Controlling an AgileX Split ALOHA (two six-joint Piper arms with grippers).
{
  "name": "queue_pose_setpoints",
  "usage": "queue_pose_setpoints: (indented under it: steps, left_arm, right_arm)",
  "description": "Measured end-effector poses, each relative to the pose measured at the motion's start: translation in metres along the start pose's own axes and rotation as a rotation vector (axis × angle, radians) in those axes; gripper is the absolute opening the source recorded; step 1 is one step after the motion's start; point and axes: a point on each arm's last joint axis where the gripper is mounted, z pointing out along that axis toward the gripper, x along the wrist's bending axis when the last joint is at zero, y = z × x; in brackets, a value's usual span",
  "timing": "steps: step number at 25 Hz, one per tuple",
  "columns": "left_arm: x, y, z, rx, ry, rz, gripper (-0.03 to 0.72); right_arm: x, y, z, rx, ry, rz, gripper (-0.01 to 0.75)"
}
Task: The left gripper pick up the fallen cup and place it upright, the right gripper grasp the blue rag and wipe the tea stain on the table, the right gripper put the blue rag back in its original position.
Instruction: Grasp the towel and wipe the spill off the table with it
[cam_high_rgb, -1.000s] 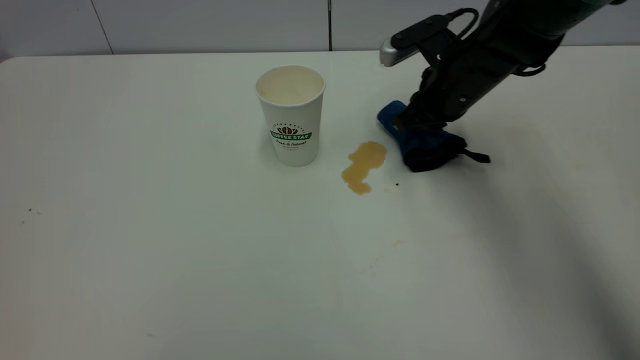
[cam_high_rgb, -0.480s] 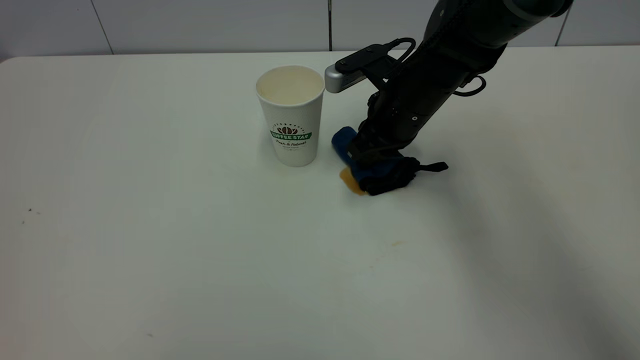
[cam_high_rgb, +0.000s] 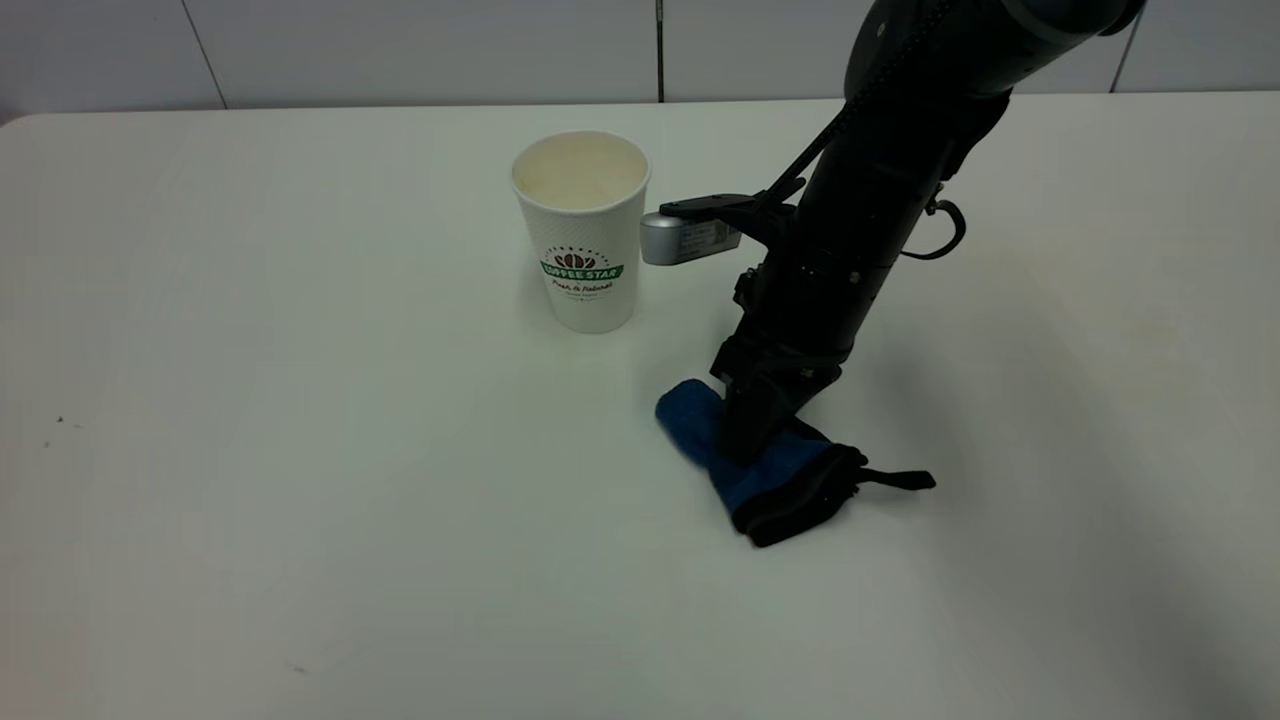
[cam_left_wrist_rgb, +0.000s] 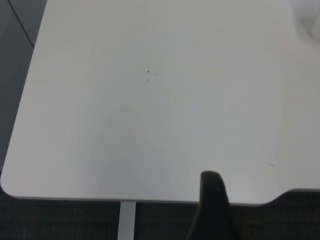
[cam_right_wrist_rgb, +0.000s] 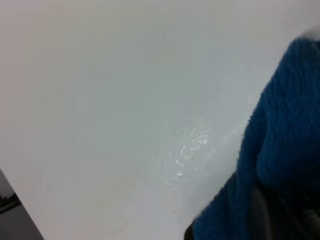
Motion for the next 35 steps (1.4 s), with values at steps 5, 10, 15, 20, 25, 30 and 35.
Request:
queue_pose_setpoints:
  steps: [5,10,15,20,25,30,35]
  left_arm:
    - [0.0,0.0,0.0,0.0,0.0,0.0,0.566]
    - [0.0,0.0,0.0,0.0,0.0,0.0,0.566]
    - [0.0,0.0,0.0,0.0,0.0,0.0,0.566]
    - [0.0,0.0,0.0,0.0,0.0,0.0,0.566]
    - [0.0,0.0,0.0,0.0,0.0,0.0,0.566]
    - [0.0,0.0,0.0,0.0,0.0,0.0,0.566]
    - [0.0,0.0,0.0,0.0,0.0,0.0,0.566]
  right_arm:
    - [-0.014,0.008,-0.003,-0.106,-0.13,0.046,0.047]
    - [-0.047,0.02,-0.019,-0.333,-0.378,0.141,0.047]
    - [-0.061,0.017,-0.025,-0.382,-0.415,0.234,0.049]
    - [-0.025,0.011,-0.009,-0.168,-0.183,0.243,0.05]
    - [0.012,0.002,0.005,0.041,0.012,0.214,0.05]
    - [-0.026,-0.021,-0.011,0.109,-0.063,0.247,0.051]
    - [-0.096,-0.055,-0.05,0.037,-0.285,0.491,0.053]
